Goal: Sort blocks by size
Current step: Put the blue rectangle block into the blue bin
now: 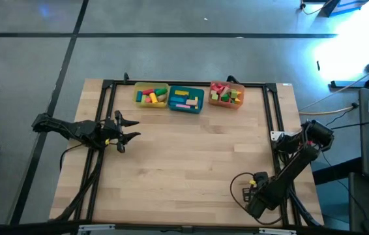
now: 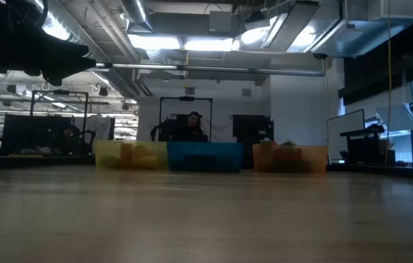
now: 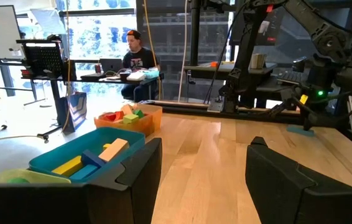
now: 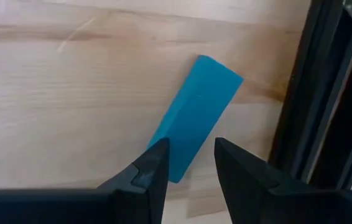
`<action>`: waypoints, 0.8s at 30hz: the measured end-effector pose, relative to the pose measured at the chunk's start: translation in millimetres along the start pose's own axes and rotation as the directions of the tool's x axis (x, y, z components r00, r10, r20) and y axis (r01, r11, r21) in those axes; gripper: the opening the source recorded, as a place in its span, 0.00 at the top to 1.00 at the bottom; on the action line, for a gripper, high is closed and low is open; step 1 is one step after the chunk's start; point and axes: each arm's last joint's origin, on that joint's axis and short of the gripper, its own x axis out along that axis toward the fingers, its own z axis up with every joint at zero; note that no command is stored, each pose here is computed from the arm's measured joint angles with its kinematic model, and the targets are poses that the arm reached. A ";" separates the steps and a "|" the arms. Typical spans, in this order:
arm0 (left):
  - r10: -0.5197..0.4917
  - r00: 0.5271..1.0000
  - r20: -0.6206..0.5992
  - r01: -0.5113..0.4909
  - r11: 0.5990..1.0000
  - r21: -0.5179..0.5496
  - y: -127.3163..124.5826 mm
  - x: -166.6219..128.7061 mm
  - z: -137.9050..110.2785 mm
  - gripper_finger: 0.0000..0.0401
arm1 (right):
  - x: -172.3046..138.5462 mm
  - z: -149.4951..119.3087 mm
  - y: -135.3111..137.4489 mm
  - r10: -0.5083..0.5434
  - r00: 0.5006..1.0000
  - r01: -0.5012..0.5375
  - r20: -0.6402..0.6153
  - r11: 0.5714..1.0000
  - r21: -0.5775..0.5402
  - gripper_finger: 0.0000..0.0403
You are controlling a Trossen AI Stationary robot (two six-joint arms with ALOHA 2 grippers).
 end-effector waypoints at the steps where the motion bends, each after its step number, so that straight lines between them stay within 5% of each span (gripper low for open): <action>1: 0.000 1.000 0.000 0.000 1.000 0.000 0.0 0.0 0.0 0.51 | 0.0 0.0 0.0 0.001 1.000 -0.001 0.001 1.000 0.000 0.67; 24: 0.000 1.000 0.000 0.000 1.000 -0.001 0.0 0.0 0.0 0.51 | -21.6 -10.1 2.1 0.001 1.000 0.000 -0.028 1.000 0.031 0.67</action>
